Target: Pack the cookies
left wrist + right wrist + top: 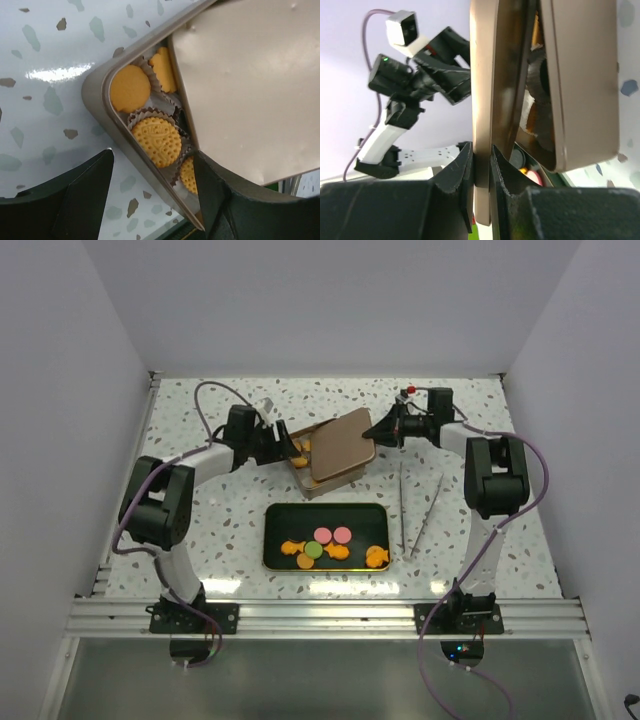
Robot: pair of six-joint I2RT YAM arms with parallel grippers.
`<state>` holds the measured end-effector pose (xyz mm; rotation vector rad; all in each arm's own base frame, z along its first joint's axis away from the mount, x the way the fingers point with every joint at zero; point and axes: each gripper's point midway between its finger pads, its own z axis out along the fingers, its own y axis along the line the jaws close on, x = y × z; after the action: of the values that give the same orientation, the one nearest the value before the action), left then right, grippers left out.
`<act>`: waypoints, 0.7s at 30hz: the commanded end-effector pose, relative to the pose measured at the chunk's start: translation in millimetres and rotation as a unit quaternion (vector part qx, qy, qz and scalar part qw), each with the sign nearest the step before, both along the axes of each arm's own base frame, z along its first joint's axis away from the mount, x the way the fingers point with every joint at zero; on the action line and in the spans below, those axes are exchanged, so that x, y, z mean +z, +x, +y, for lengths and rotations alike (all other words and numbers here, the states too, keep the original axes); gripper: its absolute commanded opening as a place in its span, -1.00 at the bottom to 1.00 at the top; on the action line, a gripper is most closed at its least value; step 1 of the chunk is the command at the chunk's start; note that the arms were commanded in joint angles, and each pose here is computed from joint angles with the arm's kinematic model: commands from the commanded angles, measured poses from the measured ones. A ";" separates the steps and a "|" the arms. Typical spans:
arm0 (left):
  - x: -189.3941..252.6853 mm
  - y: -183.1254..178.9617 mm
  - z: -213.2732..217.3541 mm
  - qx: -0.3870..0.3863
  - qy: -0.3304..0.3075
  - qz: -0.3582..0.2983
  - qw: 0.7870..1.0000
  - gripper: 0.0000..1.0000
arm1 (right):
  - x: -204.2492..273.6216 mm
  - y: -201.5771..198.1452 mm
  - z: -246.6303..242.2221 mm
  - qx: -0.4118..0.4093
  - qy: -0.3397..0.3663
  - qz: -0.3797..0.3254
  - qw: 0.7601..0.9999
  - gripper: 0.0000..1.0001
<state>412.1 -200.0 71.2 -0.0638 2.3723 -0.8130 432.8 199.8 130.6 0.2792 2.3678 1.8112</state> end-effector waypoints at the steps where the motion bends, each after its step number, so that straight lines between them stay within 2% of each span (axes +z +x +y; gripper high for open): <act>1: 22.6 33.3 -9.3 -0.004 -0.016 -0.039 0.999 0.40 | 58.1 12.8 -0.1 -0.010 0.055 -0.085 0.995 -1.00; 2: 14.3 35.9 -10.2 -0.005 -0.014 -0.032 0.999 0.37 | 67.2 13.9 0.1 -0.020 0.075 -0.055 0.995 -1.00; 3: 19.9 44.4 -11.8 -0.006 -0.013 -0.042 0.999 0.36 | 78.0 14.5 1.2 -0.017 0.091 -0.096 0.991 -1.00; 4: 17.8 46.9 -11.8 -0.006 -0.010 -0.039 0.999 0.36 | 84.3 14.8 1.4 -0.021 0.104 -0.098 0.990 -1.00; 5: 10.6 50.3 -12.4 -0.006 -0.006 -0.032 0.999 0.35 | 92.3 14.3 0.1 -0.030 0.126 -0.063 0.990 -1.00; 6: 17.9 60.4 -13.5 -0.007 -0.003 -0.046 0.999 0.34 | 105.7 14.1 0.6 -0.028 0.140 -0.103 0.984 -1.00; 8: 5.9 63.4 -13.0 -0.008 0.007 -0.028 1.000 0.34 | 113.0 13.3 0.3 -0.030 0.155 -0.094 0.983 -1.00; 15: 11.0 101.1 -13.3 -0.002 0.020 -0.044 0.999 0.34 | 113.0 4.9 -0.7 -0.031 0.149 -0.087 0.984 -1.00; 21: 6.6 129.9 -1.7 0.012 0.036 -0.044 0.998 0.33 | 89.9 11.1 0.4 -0.031 0.143 -0.070 0.987 -1.00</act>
<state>518.4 -215.7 66.1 -0.0264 2.3493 -0.7484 446.2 201.8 204.3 0.3447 2.0347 2.0752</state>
